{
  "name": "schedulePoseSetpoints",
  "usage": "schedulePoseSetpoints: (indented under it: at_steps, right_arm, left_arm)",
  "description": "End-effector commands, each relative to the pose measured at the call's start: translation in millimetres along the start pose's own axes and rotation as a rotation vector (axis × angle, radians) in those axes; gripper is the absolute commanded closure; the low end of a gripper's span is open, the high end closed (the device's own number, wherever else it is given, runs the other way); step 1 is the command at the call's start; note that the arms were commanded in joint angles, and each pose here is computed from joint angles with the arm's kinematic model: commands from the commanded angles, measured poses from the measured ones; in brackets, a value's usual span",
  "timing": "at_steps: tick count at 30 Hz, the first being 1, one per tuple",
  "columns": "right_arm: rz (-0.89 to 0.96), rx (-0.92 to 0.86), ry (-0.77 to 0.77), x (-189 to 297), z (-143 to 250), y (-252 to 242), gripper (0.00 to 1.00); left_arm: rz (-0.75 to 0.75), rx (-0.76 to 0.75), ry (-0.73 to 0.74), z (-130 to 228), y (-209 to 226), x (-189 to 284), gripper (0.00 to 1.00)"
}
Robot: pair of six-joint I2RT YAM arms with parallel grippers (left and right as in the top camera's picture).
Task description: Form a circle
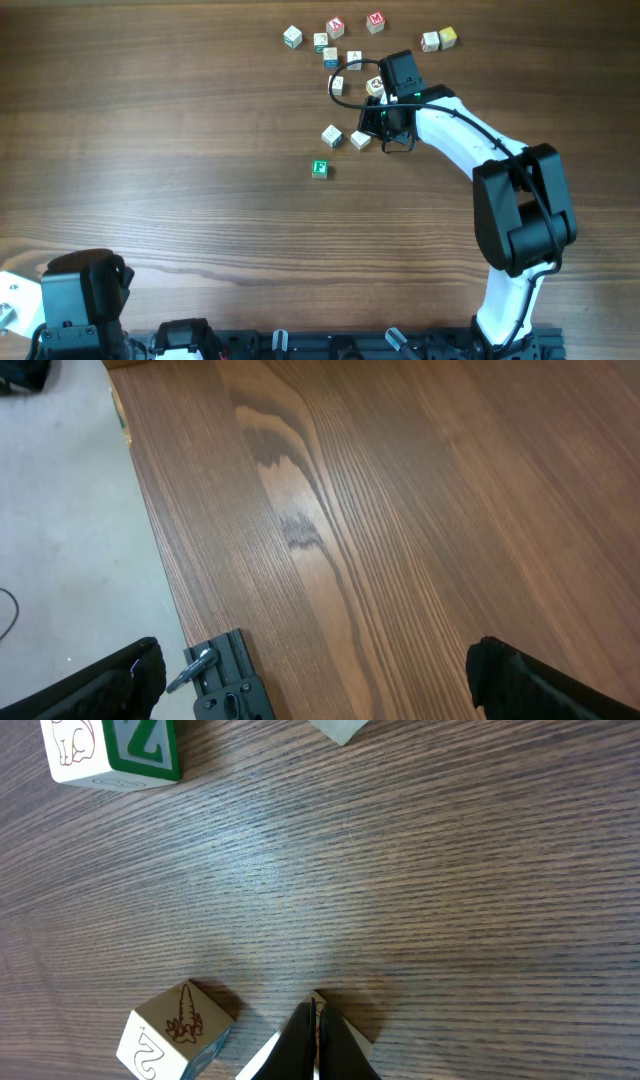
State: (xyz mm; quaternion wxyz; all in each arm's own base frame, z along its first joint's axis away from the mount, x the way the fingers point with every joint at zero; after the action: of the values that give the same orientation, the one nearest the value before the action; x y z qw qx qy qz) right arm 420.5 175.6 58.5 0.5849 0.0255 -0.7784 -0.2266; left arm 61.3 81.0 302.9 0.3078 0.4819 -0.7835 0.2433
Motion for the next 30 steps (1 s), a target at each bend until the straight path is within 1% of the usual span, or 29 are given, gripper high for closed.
schedulePoseSetpoints:
  at_steps: [1, 6, 10, 17, 30]
  right_arm:
    - [0.074, -0.033, -0.016, -6, -3, -14, 0.96]
    - [0.102, -0.06, -0.001, -6, 1, -20, 0.96]
    - [0.069, -0.063, 0.042, -6, 7, -16, 0.96]
    - [0.075, -0.065, 0.051, -6, 9, -17, 0.96]
    - [0.031, -0.058, 0.08, -6, 12, -11, 0.96]
  left_arm:
    - [-0.005, 0.019, -0.005, -1, 1, 0, 0.0]
    - [-0.005, 0.019, -0.005, -1, 1, 0, 0.0]
    - [-0.004, 0.019, -0.004, -1, 1, 0, 0.0]
    - [-0.005, 0.019, -0.005, -1, 1, 0, 0.0]
    - [-0.004, 0.019, -0.004, -1, 1, 0, 0.0]
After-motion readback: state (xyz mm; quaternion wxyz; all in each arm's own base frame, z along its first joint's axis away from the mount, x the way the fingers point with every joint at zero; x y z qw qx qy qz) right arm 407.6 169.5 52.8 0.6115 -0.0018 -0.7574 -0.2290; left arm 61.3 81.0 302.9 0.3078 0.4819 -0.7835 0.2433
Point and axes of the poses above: each gripper's point midway between its finger pads, its own x axis back along the fingers, its own y axis along the line the jaws close on, z = x × y, the point moved 4 cm from there along x, back along the fingers, and after that the axes turned 3 degrees about -x, right-handed, at the moved point
